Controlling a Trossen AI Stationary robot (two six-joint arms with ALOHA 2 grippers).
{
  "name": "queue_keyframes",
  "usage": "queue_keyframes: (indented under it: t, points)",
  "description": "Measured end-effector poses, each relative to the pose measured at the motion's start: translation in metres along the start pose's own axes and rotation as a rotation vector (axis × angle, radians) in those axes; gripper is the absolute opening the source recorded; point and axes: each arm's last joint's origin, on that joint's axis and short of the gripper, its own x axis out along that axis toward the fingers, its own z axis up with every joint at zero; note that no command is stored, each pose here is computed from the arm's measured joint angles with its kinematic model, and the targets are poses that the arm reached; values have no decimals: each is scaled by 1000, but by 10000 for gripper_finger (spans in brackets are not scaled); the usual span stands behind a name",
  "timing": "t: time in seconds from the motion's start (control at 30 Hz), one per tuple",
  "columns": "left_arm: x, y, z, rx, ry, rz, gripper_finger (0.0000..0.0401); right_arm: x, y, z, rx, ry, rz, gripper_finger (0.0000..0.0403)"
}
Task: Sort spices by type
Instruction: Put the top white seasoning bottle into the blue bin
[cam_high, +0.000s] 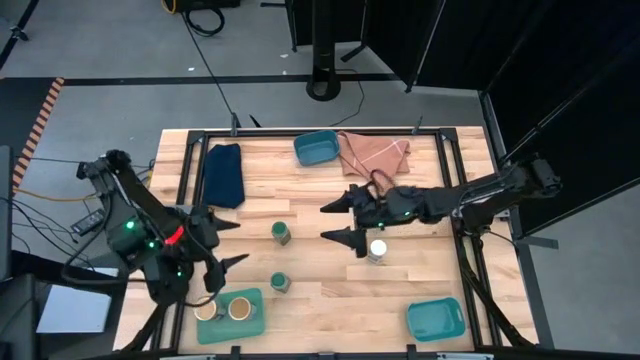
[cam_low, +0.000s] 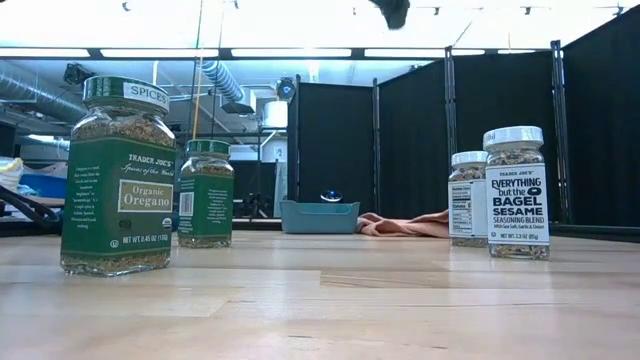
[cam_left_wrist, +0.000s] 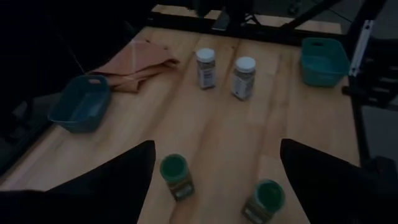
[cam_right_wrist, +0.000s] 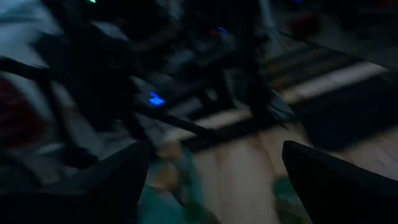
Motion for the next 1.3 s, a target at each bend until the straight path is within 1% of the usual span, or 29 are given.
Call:
queue_keyframes:
  t: [0.1, 0.17, 0.37, 0.47, 0.57, 0.73, 0.87, 1.0, 1.17, 1.3]
  points:
    - [4, 3, 4, 17, -6, 19, 351, -11, 6, 16, -2, -49, 99, 374]
    - [8, 4, 8, 30, -13, 23, 351, -20, 9, 25, -5, -83, 134, 374]
    - [25, 6, 23, 91, 2, 1, 351, -49, 19, 50, -59, -183, 173, 374]
    - [34, 10, 31, 111, 4, -11, 351, -63, 20, 56, -86, -185, 156, 374]
    - [42, 13, 38, 123, 9, -28, 351, -75, 16, 54, -93, -126, 35, 374]
    - [54, 22, 45, 157, 35, -41, 351, -89, 4, 41, -77, -1, -250, 374]
    - [60, 29, 49, 169, 46, -28, 351, -97, -5, 26, -71, 107, -461, 374]
    - [65, 31, 56, 189, 11, -46, 351, -102, -13, 9, -77, 222, -631, 374]
    - [72, 38, 64, 200, -13, -39, 351, -100, -22, -11, -111, 361, -779, 374]
    - [81, 43, 66, 180, -21, -41, 351, -94, -28, -23, -159, 444, -845, 374]
